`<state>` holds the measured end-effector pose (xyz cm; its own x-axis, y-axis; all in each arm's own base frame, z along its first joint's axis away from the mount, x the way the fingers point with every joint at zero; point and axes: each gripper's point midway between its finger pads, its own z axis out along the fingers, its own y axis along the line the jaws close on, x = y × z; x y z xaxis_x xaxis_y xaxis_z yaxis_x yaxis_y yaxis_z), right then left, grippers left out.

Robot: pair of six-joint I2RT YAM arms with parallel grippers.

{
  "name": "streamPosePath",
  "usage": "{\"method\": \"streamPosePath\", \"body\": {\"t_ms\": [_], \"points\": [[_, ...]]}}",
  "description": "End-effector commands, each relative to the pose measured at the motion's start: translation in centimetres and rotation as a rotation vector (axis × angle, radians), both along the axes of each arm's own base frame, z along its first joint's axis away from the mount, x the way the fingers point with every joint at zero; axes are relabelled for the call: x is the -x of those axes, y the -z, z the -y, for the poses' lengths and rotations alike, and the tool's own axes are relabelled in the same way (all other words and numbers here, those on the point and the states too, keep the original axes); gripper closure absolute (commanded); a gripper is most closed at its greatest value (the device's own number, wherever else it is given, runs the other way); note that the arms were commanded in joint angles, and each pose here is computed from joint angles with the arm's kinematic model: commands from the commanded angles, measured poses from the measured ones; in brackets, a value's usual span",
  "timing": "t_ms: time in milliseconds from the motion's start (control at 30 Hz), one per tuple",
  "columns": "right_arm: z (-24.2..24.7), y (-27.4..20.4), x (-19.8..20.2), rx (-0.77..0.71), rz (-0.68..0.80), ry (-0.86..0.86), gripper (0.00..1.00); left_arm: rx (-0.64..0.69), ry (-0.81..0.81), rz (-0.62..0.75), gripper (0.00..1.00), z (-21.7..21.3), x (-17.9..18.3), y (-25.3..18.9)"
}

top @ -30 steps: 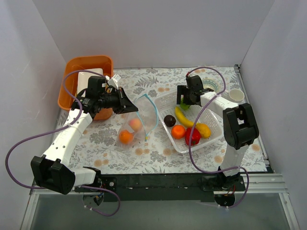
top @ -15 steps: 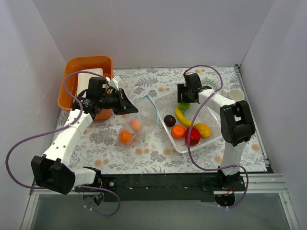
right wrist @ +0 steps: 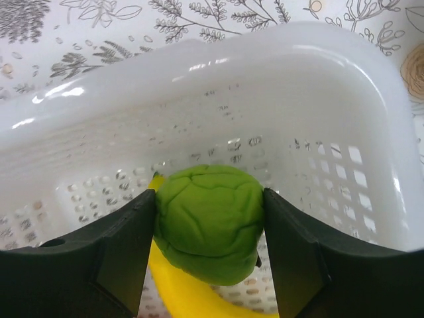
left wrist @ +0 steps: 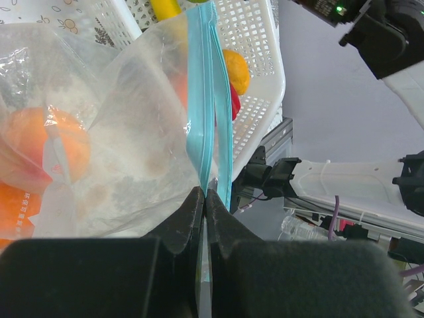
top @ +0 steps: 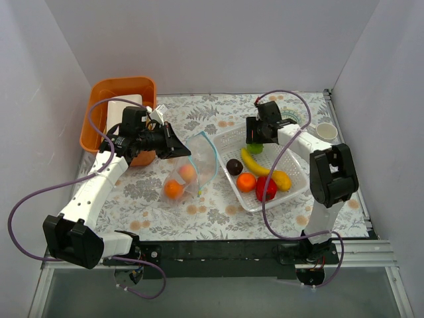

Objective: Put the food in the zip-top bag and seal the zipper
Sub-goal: Pick up the fake fruit from the bin, then place the fake fruit in the zipper food storage bag.

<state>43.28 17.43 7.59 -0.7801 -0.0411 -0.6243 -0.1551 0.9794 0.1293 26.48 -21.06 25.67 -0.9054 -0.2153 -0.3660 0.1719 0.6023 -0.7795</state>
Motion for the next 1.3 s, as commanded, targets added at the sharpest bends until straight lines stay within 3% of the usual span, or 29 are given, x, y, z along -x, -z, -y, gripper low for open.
{"method": "streamPosePath", "body": {"t_ms": [0,167,633,1067,1133,1167,1233,1267], "points": [[-0.3,-6.1,1.0,-0.075,0.109,-0.024,0.73,0.014,0.022,0.033,1.0,0.1,0.7,-0.8],[-1.6,-10.8,3.6,-0.183,0.172,-0.054,0.73,0.015,0.019,0.029,1.0,0.1,0.4,-0.6],[-12.0,-25.2,12.5,-0.494,0.39,-0.341,0.72,0.009,0.019,0.014,1.0,0.3,-0.1,0.3],[-19.4,-21.9,15.7,-0.471,0.268,-0.53,0.69,0.009,0.016,0.024,1.0,0.3,-0.3,-0.2],[-19.7,-21.6,15.5,-0.454,0.265,-0.534,0.63,0.011,0.016,0.027,1.0,0.3,-0.2,-0.4],[-19.8,-21.4,15.4,-0.449,0.263,-0.53,0.52,0.012,0.014,0.032,1.0,0.3,-0.3,-0.6],[-19.8,-21.6,15.1,-0.443,0.276,-0.53,0.43,0.016,0.013,0.037,1.0,0.3,-0.3,-0.9],[-19.8,-21.9,15.0,-0.442,0.286,-0.527,0.31,0.017,0.015,0.038,1.0,0.3,-0.3,-1.0]]}}
